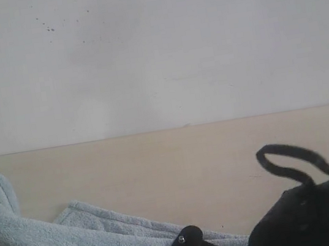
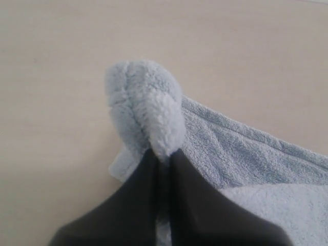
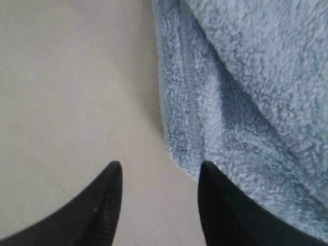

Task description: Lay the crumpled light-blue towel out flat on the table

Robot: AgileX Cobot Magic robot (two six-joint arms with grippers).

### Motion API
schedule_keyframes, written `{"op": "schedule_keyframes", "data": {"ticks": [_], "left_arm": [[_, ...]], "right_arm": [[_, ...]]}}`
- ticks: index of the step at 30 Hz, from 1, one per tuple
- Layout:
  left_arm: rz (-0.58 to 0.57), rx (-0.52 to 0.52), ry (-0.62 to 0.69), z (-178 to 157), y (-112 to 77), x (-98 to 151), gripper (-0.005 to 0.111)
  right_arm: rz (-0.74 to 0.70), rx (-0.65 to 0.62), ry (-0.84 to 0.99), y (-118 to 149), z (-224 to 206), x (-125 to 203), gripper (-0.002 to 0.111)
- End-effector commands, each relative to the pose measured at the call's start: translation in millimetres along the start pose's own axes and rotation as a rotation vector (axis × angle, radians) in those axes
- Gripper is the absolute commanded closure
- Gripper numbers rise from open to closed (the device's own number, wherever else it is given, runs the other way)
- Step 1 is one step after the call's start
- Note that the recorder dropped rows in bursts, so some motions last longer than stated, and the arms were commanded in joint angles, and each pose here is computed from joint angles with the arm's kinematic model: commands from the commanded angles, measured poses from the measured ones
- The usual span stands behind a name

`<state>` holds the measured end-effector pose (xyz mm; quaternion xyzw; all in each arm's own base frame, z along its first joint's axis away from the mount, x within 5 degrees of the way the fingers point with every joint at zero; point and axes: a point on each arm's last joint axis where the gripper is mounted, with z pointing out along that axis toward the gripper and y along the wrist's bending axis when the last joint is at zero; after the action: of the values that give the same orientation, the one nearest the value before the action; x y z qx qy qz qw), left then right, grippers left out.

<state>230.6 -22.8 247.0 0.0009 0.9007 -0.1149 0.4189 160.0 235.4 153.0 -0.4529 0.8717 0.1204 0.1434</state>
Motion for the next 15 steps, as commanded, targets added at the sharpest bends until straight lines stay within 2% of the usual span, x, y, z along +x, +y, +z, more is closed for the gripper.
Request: {"op": "schedule_keyframes", "data": {"ticks": [1,10,15], "left_arm": [[-0.035,-0.001,-0.009,0.0,0.6,0.2,0.103],[-0.088,0.015,-0.014,0.0,-0.8,-0.2,0.103],[-0.076,0.015,-0.014,0.0,-0.9,-0.3,0.103]], "right_arm": [[0.015,0.019,-0.023,-3.0,15.7,-3.1,0.064],[0.010,0.038,-0.053,-6.1,31.7,-5.4,0.064],[0.003,0.040,-0.051,-6.5,33.1,-5.2,0.064]]}}
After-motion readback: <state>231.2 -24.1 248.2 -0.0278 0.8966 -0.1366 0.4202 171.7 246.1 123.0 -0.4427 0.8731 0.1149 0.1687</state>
